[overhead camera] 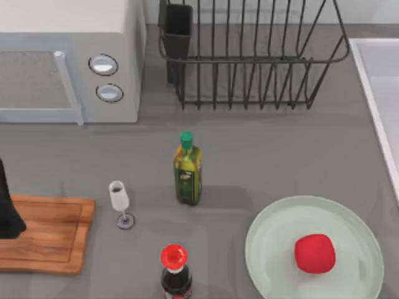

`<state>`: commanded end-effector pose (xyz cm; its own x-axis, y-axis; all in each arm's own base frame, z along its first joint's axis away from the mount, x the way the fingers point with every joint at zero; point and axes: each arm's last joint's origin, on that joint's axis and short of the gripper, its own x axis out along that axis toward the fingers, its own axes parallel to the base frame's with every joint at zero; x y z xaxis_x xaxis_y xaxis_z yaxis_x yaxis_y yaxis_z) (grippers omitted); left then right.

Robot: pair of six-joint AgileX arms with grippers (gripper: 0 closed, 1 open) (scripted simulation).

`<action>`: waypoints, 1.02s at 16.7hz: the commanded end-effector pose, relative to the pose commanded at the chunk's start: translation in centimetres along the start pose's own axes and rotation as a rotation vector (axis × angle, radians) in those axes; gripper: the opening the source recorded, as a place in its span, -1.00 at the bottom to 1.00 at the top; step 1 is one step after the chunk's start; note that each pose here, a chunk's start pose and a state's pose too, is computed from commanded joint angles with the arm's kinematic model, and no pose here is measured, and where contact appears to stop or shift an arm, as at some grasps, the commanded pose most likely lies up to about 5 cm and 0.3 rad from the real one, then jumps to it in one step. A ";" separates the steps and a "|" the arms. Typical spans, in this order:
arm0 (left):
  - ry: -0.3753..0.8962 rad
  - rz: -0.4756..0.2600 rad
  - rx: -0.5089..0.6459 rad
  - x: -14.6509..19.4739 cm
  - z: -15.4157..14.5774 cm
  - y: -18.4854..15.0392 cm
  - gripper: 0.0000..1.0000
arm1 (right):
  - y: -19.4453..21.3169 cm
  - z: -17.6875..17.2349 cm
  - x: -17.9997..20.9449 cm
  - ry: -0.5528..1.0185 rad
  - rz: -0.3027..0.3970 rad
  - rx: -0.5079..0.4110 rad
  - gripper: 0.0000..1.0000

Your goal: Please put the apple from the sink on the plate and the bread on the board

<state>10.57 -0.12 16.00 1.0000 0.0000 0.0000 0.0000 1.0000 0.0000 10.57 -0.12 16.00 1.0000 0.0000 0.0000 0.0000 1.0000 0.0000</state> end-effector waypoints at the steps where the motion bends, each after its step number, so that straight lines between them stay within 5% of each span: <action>1: 0.000 0.000 0.000 0.0 0.0 0.0 1.00 | 0.0 0.0 0.0 0.000 0.000 0.000 1.00; 8: 0.249 0.054 0.018 1.2 3.5 0.7 1.00 | 0.0 0.0 0.0 0.000 0.000 0.000 1.00; 17: 0.995 0.132 -0.009 11.3 7.0 4.5 1.00 | 0.0 0.0 0.0 0.000 0.000 0.000 1.00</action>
<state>21.82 4.38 22.99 0.5369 0.1071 -0.8368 -0.1153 0.9919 0.0529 10.57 -0.12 16.00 1.0000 0.0000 0.0000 0.0000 1.0000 0.0000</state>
